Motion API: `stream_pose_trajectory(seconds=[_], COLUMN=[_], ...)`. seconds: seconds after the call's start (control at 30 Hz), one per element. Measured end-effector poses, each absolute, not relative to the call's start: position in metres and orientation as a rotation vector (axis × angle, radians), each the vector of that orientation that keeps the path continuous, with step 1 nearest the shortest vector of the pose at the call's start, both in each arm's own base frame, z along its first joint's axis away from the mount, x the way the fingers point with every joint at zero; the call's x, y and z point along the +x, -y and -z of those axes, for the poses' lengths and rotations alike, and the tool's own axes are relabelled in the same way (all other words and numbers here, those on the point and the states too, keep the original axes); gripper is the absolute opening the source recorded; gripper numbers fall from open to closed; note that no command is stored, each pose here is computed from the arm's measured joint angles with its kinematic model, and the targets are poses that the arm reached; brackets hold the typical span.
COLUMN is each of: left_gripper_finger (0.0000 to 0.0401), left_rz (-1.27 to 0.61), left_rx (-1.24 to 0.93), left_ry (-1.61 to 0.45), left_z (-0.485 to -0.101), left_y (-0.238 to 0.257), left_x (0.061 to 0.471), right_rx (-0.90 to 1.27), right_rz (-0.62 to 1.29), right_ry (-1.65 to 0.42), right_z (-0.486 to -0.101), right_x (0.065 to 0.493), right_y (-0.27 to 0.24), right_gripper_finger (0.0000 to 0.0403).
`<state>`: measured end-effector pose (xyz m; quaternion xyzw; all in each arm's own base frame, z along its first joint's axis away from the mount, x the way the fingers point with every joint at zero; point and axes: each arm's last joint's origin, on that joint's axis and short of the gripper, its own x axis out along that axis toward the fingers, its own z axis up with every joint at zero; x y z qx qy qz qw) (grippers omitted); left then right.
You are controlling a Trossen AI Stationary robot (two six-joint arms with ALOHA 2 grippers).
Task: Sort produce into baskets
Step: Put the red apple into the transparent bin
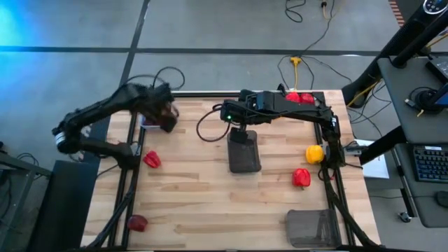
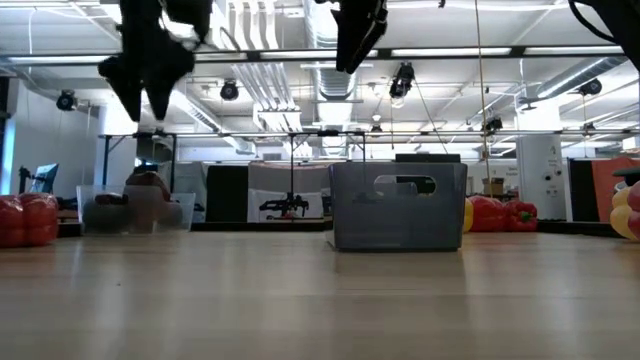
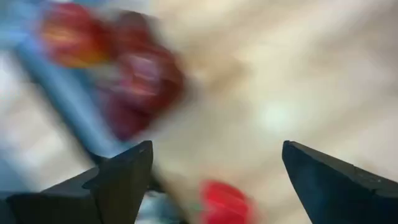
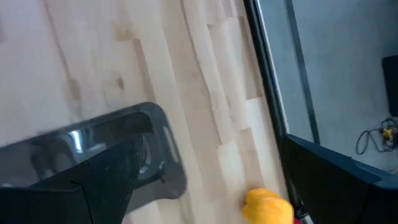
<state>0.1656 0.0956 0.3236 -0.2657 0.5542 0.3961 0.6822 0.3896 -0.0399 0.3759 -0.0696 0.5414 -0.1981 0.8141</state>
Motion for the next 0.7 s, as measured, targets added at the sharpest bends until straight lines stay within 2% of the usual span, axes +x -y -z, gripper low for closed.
stream_pose_trajectory(seconds=[0.13,0.3,0.57,0.7], left_gripper_finger=[0.034,0.0331,0.0329,0.0333], left_rz=[-0.63,-0.351,-0.06,-0.007], left_rx=[-0.663,-0.58,-0.249,-0.216], left_ry=[-1.157,-1.096,-1.308,-1.423], left_z=[-0.327,-0.32,-0.28,-0.258], left_y=[-0.036,0.052,0.169,0.208], left_x=[0.167,0.175,0.156,0.14], right_rx=[-0.151,-0.159,-0.044,0.01], right_rz=[0.395,0.314,0.264,0.253], right_ry=[-1.111,-1.015,-0.918,-0.934], right_z=[-0.377,-0.379,-0.373,-0.364], right_x=[0.394,0.404,0.415,0.413], right_y=[0.021,0.0,-0.028,-0.056], right_gripper_finger=[0.0368,0.0368,0.0368,0.0368])
